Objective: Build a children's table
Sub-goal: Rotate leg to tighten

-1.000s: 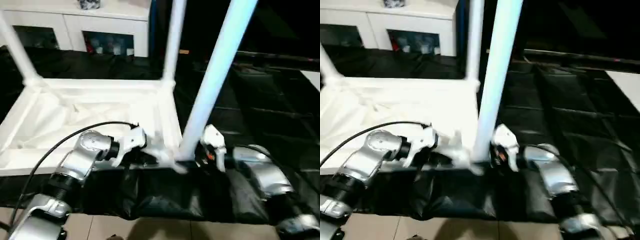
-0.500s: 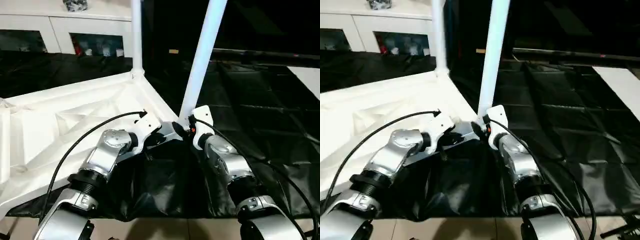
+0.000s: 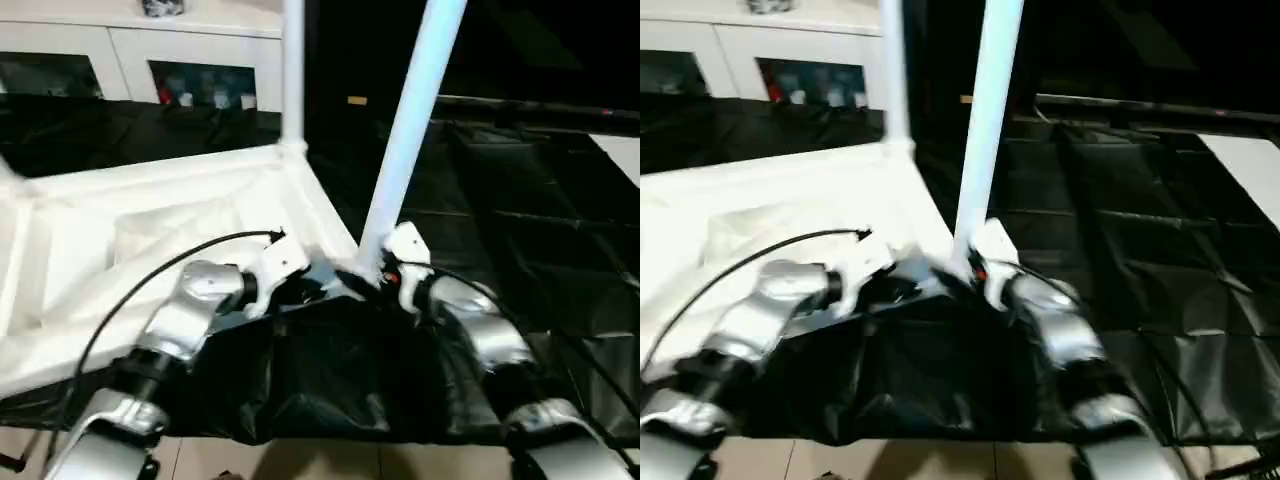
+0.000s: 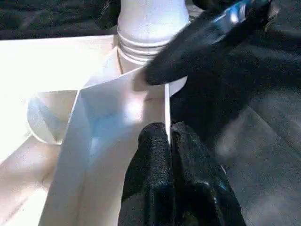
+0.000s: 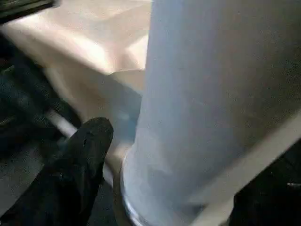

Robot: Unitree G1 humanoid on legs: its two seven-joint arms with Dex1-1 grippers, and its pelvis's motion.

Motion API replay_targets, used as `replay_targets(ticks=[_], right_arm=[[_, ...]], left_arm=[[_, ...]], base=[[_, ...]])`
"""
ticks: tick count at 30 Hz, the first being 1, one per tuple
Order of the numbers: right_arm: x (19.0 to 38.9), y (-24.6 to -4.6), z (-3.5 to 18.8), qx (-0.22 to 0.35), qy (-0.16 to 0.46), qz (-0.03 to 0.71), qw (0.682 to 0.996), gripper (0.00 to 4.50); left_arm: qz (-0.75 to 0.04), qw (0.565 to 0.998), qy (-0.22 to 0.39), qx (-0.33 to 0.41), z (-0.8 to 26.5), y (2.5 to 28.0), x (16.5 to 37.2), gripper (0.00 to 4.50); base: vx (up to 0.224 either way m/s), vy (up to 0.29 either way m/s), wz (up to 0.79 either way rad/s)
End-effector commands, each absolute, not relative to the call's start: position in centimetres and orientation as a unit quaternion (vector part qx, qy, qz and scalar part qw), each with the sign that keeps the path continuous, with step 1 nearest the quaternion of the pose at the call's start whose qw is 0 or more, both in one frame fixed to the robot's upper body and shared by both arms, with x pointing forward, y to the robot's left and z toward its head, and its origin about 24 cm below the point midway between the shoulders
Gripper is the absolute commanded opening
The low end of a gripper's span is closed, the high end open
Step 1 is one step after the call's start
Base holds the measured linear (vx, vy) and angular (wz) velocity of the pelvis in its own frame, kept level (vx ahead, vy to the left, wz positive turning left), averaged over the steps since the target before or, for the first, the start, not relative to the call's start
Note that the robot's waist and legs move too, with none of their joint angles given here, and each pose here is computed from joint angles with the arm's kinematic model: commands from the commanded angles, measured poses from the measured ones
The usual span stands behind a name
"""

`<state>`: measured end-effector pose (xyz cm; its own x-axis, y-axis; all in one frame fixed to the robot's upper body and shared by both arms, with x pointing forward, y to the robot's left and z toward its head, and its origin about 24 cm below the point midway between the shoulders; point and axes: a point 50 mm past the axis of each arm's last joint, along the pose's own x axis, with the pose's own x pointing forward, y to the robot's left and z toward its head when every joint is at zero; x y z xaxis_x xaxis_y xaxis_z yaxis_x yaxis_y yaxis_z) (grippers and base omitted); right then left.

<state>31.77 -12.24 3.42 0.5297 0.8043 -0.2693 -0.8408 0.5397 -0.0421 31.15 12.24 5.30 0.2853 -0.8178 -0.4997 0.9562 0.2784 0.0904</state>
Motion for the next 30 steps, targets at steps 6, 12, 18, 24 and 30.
replay_targets(ticks=[6,12,18,24,30], right_arm=[[29.7,-12.8,4.2,-0.081,0.112,0.589,0.796,3.79],[28.5,-13.3,4.3,-0.084,0.13,0.638,0.754,3.23],[28.3,-13.1,4.1,-0.09,0.139,0.647,0.744,2.72],[28.2,-13.1,4.1,-0.092,0.138,0.645,0.746,2.29],[28.1,-12.8,3.7,-0.082,0.135,0.631,0.76,2.02]], left_arm=[[-0.638,0.731,0.162,0.179,5.9,11.9,30.2,0.0],[-0.661,0.709,0.17,0.174,6.1,12.6,30.1,0.0],[-0.662,0.708,0.172,0.176,6.0,12.6,30.2,0.0],[-0.659,0.711,0.171,0.178,5.8,12.7,30.1,0.0],[-0.635,0.735,0.159,0.178,5.7,12.6,30.3,0.0]], base=[[0.0,0.0,0.0],[0.0,0.0,0.0],[0.0,0.0,0.0],[0.0,0.0,0.0],[0.0,0.0,0.0]])
